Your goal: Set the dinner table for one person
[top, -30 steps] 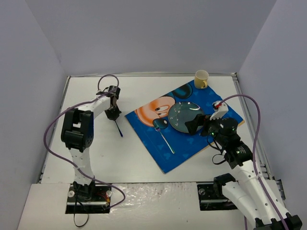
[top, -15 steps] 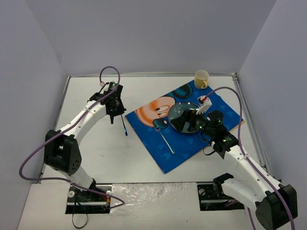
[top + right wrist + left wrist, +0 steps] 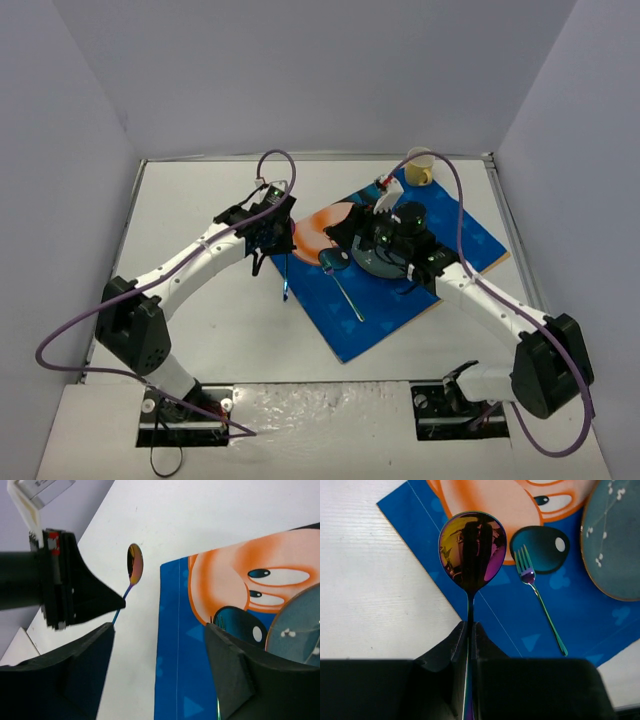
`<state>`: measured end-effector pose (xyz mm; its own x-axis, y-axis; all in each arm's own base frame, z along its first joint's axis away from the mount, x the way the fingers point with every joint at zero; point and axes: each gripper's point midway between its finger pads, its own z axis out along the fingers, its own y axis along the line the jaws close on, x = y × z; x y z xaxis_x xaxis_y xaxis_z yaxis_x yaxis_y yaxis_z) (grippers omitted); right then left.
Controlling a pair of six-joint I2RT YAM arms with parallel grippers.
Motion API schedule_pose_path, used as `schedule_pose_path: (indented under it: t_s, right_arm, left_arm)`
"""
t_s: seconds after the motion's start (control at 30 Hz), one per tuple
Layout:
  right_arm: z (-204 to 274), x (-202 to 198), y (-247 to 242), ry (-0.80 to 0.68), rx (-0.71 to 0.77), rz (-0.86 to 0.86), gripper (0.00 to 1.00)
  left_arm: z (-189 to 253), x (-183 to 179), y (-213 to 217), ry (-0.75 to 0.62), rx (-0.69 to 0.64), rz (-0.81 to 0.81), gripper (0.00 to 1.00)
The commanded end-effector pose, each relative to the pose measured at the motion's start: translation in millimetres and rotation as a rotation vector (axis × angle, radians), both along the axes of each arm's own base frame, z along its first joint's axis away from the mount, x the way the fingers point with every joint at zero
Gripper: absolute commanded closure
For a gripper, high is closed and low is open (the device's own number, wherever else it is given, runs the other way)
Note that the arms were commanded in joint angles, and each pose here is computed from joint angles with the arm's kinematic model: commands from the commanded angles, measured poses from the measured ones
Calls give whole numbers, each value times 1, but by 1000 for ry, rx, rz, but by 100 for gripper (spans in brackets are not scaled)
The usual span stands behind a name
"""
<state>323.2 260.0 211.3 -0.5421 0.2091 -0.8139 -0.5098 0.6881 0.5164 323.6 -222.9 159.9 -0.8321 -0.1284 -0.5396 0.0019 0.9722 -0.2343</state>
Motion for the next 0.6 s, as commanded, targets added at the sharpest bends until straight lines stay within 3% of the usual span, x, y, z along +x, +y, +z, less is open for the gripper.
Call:
schedule_pose_path:
  t_s: [0.0,0.13,0.57]
  right_arm:
    - [43,22,22,-111,105,3,38]
    - [41,30,36,-114,97,20,46]
    - [37,32,58,-111,102,69,53]
  left_arm:
    - [55,-4,-18,-142,-96,-60,100]
    - [63,-14,-31,-150,-130,-80,100]
    - [79,-20,-50,-167,-214,-107,100]
